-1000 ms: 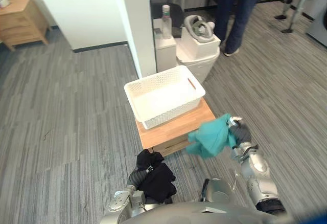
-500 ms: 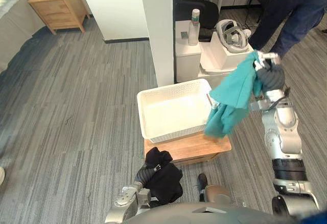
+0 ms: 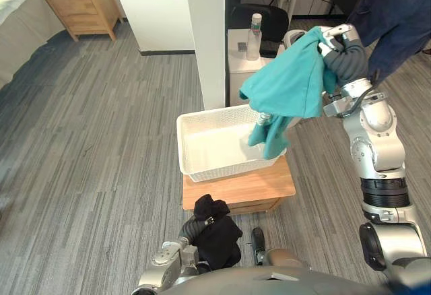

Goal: Tidy the bed and pick cloth on bed and put in laundry

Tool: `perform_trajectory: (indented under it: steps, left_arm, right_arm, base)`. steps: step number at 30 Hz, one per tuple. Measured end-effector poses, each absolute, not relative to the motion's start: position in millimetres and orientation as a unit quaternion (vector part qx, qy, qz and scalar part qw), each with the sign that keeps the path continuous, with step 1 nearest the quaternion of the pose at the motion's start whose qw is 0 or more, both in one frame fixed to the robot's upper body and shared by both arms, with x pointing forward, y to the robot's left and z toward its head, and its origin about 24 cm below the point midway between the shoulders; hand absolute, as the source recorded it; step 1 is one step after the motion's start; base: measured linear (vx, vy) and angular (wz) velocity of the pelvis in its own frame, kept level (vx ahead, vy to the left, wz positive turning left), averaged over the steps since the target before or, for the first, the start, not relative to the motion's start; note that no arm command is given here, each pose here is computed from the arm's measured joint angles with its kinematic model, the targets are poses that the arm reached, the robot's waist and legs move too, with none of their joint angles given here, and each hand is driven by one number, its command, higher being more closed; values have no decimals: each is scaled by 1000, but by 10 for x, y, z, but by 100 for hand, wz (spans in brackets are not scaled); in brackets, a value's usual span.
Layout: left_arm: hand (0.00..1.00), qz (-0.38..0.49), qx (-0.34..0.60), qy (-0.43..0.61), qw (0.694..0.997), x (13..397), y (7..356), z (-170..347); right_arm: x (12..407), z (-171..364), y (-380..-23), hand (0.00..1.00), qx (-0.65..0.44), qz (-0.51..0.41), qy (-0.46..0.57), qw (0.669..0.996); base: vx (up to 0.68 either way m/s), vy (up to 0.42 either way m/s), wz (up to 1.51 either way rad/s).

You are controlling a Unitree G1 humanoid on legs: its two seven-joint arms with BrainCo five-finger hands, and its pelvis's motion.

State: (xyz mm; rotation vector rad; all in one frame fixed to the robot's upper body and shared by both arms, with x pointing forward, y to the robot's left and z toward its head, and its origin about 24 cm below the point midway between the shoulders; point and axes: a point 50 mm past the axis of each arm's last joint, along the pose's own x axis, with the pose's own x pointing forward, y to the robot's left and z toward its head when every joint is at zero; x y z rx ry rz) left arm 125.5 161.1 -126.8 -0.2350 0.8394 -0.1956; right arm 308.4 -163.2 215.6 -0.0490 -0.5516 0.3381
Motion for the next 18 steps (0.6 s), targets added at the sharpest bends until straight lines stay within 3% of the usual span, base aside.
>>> perform_trajectory:
  steps: [18]
  left_arm:
    - [100,-108,-108,446,882,1167,1543,-1311]
  right_arm:
    - [3240,1493,-1001,100,-47,234,-127,963]
  base:
    - [-21,4,7]
